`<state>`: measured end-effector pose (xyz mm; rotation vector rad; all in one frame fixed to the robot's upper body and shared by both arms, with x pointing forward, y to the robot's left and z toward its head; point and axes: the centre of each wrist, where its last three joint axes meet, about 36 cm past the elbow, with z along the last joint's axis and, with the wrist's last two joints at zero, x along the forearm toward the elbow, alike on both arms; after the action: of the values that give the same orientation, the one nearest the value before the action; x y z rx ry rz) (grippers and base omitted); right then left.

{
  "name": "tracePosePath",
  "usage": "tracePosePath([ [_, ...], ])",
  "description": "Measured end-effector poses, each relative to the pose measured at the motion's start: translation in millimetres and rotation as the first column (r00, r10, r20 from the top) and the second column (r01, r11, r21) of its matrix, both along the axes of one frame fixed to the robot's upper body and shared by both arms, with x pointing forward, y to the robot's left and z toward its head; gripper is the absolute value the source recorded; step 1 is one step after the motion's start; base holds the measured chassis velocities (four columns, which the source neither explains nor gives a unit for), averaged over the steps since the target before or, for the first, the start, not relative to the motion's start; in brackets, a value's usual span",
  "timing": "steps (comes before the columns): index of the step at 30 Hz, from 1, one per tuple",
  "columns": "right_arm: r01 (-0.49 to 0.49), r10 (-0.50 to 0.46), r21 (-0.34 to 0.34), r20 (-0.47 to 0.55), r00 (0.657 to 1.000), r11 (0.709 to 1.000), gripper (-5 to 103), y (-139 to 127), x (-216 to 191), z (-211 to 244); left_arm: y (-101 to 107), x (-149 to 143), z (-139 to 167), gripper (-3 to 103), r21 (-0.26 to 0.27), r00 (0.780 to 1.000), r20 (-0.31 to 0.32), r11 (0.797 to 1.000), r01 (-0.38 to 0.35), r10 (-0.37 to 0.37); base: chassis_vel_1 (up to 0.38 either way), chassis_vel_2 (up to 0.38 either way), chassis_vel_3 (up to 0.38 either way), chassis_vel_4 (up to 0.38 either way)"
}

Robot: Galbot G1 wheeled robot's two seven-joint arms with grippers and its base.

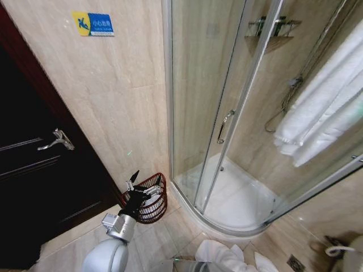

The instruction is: Discard the used towel into the hamper.

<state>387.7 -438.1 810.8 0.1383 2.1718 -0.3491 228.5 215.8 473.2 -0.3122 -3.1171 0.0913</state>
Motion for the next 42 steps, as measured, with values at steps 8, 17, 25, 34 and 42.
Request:
tracePosePath([
  [8, 0.005, -0.005, -0.026, 0.0, 1.0, 1.0, 18, 2.8, -7.3, -2.3, 0.0, 0.0, 0.0, 100, 0.0, 1.0, 0.0, 1.0, 0.0, 0.0, 0.0, 0.0, 0.0, 0.0],
  [17, -0.033, 0.034, -0.039, 0.026, 0.999, 0.999, 12, -0.1, -19.2, -14.7, 0.0, 0.0, 0.0, 100, 0.0, 1.0, 0.0, 1.0, 0.0, 0.0, 0.0, 0.0, 0.0, 0.0],
  [25, -0.063, 0.064, -0.026, 0.031, 0.997, 0.998, 12, 9.7, -34.0, -46.0, 0.0, 0.0, 0.0, 100, 0.0, 1.0, 0.0, 1.0, 0.0, 0.0, 0.0, 0.0, 0.0, 0.0],
  [34, -0.085, 0.086, -0.027, 0.029, 0.996, 0.996, 12, 25.1, -62.5, -67.7, 0.0, 0.0, 0.0, 100, 0.0, 1.0, 0.0, 1.0, 0.0, 0.0, 0.0, 0.0, 0.0, 0.0],
  [42, -0.099, 0.099, 0.001, -0.026, 0.995, 0.995, 12, 39.0, -90.6, -110.6, 0.0, 0.0, 0.0, 100, 0.0, 1.0, 0.0, 1.0, 0.0, 0.0, 0.0, 0.0, 0.0, 0.0],
])
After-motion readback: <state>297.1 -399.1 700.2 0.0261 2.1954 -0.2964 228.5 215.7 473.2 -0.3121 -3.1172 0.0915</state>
